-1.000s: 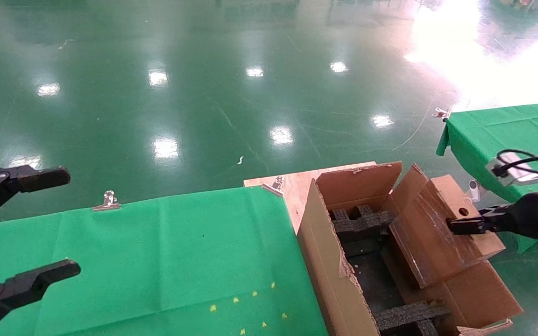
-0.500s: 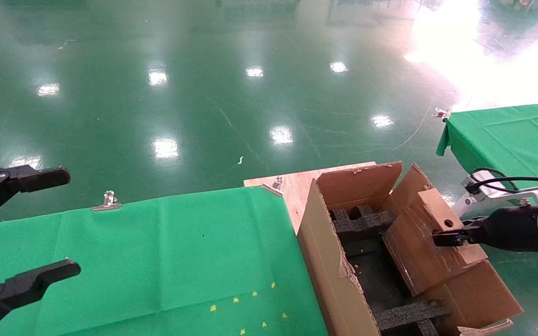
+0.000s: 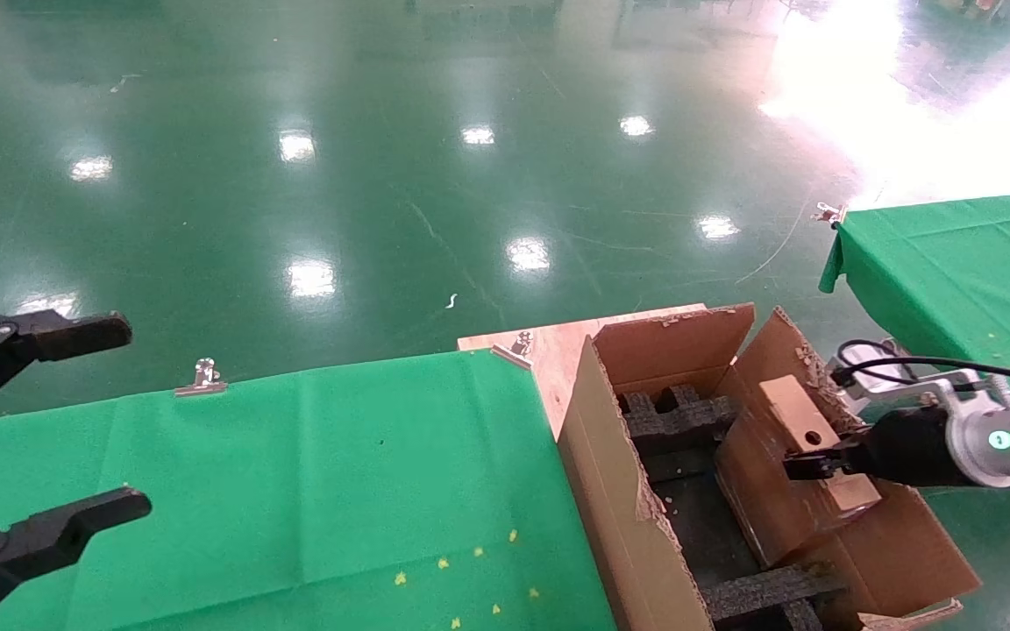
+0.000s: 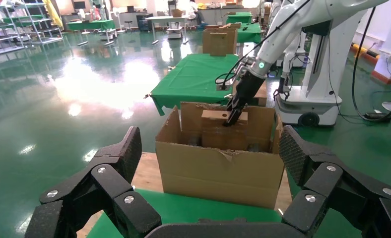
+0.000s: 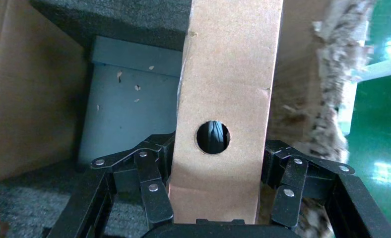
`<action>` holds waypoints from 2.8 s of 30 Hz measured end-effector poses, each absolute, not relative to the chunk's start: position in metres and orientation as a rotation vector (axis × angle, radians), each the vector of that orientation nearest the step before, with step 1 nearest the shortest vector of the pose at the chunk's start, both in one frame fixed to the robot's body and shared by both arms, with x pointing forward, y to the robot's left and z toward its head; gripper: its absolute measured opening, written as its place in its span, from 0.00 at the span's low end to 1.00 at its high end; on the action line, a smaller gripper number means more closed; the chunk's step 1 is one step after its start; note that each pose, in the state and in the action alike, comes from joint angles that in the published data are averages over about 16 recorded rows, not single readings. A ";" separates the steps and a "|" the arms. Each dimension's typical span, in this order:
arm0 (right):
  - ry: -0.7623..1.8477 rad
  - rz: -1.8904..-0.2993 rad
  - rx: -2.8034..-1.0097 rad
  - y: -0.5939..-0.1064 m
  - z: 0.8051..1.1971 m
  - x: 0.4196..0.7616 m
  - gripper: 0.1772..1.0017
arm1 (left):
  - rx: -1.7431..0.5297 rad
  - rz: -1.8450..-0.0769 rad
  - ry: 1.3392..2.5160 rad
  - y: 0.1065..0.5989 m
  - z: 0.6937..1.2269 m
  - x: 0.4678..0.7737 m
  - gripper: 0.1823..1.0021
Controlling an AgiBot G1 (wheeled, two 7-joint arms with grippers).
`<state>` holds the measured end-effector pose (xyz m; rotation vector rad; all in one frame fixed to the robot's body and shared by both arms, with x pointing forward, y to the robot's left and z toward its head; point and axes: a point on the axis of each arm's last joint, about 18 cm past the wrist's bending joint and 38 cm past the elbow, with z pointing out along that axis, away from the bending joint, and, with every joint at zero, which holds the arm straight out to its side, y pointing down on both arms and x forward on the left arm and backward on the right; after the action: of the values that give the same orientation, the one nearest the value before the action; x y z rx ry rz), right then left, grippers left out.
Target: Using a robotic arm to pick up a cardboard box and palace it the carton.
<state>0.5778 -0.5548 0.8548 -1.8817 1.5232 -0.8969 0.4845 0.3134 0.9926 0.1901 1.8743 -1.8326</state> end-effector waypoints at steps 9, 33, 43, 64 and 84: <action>1.531 -0.889 -1.919 -0.546 0.833 0.598 0.14 | 0.190 -1.833 1.874 0.313 0.993 0.485 1.00; 1.544 -0.852 -2.004 -0.537 0.786 0.622 0.14 | 0.190 -1.833 1.874 0.314 0.993 0.485 1.00; 1.545 -0.854 -2.001 -0.539 0.788 0.622 0.19 | 0.189 -1.833 1.874 0.314 0.993 0.485 1.00; 1.485 -0.943 -1.973 -0.545 0.826 0.623 0.63 | 0.189 -1.833 1.874 0.314 0.993 0.485 1.00; 0.950 -1.063 -1.861 -0.472 0.981 0.614 0.98 | 0.189 -1.833 1.874 0.314 0.993 0.485 1.00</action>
<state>0.6135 -0.4723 0.9812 -1.8614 0.9501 -1.0627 0.4846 0.3136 0.9926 0.1891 1.8739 -1.8328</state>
